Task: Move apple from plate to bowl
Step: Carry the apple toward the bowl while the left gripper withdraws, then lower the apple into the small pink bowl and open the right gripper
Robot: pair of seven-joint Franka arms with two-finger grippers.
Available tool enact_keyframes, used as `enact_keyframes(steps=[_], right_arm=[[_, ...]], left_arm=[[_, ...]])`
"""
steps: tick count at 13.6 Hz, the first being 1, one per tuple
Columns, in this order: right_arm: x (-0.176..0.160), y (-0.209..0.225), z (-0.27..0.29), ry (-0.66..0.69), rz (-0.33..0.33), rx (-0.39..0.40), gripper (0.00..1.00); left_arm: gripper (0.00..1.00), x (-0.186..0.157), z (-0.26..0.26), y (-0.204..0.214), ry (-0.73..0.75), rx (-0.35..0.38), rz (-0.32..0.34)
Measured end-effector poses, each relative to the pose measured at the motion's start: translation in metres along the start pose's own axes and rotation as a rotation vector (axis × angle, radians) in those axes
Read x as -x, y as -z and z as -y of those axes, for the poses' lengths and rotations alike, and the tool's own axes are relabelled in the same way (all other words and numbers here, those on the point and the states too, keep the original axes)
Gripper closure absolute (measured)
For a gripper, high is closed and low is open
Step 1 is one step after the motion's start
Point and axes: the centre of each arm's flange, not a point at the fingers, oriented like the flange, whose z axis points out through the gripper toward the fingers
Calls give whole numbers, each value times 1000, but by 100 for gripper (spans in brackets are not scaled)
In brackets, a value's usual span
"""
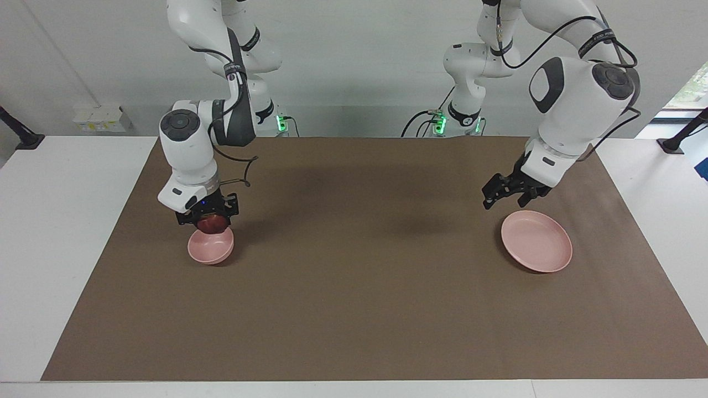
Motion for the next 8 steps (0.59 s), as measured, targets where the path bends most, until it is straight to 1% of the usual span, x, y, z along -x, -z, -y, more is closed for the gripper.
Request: enact_keyframes(steps=[3,4,6,7,8], right_arm=[[-5,-15,-3,10,-8,18,23],[-5,-18,-5,12,-4,22,23],[-6,-22,-8,9,-6,24,24],[-6,-24,-10,6,-8,26,24],[-5,-27,-13,3,-7,27,24]], left_arm=[[0,5,28,29,-113,-54,-36],[0,10,32,41,-125,-69,-49],[0,20,39,68,-152,-121,-84],[0,26,39,79,-168,-142,-94],[0,33,39,88,-174,-151,-84]])
